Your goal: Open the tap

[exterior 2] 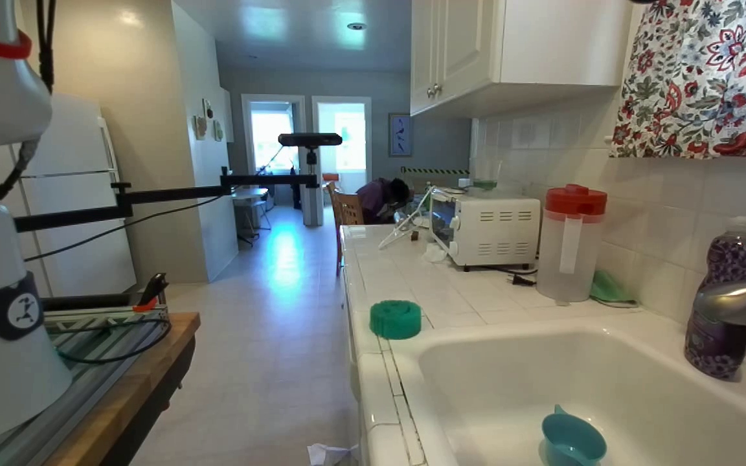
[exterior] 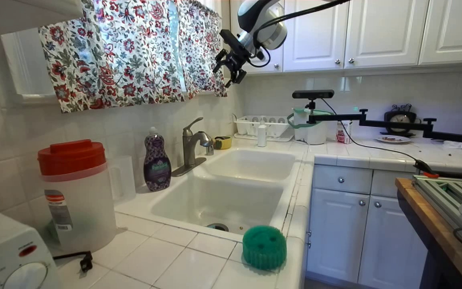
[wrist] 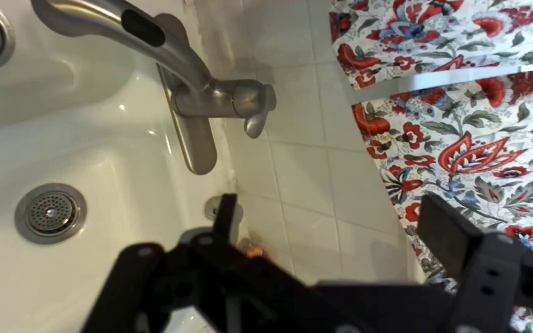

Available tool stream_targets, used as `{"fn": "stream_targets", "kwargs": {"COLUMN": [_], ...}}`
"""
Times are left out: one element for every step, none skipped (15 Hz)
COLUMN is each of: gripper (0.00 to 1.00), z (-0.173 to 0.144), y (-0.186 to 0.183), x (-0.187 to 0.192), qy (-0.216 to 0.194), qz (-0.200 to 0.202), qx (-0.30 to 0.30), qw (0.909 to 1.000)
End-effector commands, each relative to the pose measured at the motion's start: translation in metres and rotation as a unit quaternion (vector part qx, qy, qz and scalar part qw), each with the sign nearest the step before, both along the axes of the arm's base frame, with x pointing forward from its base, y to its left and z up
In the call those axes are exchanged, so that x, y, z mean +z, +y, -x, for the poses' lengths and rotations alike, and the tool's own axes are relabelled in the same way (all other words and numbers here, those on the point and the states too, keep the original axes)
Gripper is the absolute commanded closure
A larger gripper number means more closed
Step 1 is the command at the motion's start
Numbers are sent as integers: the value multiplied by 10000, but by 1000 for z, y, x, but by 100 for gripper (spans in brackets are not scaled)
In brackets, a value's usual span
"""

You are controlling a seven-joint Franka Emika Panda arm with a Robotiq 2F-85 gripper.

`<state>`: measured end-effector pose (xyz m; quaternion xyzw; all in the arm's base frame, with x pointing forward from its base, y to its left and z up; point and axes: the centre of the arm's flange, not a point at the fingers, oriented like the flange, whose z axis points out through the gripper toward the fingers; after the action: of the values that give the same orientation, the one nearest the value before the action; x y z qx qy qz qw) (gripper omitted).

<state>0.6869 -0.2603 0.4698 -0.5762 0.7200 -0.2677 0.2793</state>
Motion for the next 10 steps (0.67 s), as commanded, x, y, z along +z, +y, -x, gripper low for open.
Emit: {"fn": "stream_targets", "kwargs": {"gripper": [0, 0, 0, 0, 0, 0, 0, 0, 0, 0], "z": [-3, -5, -7, -7, -7, -11, -15, -17, -19, -21], "y": [-1, -1, -1, -1, -1, -5, -8, -10, -14, -17], "x": [2, 3, 3, 3, 2, 1, -7, -14, -24, -33], "qy": [-3, -15, -22, -22, -21, -42, 46, 90, 134, 187], "qz": [-14, -33, -41, -47, -50, 6, 75, 143, 206, 224], "qx": [-22, -47, -55, -59, -62, -56, -96, -89, -77, -86], "qw": [10000, 10000, 10000, 10000, 10000, 10000, 9999, 9998, 9997, 9995]}}
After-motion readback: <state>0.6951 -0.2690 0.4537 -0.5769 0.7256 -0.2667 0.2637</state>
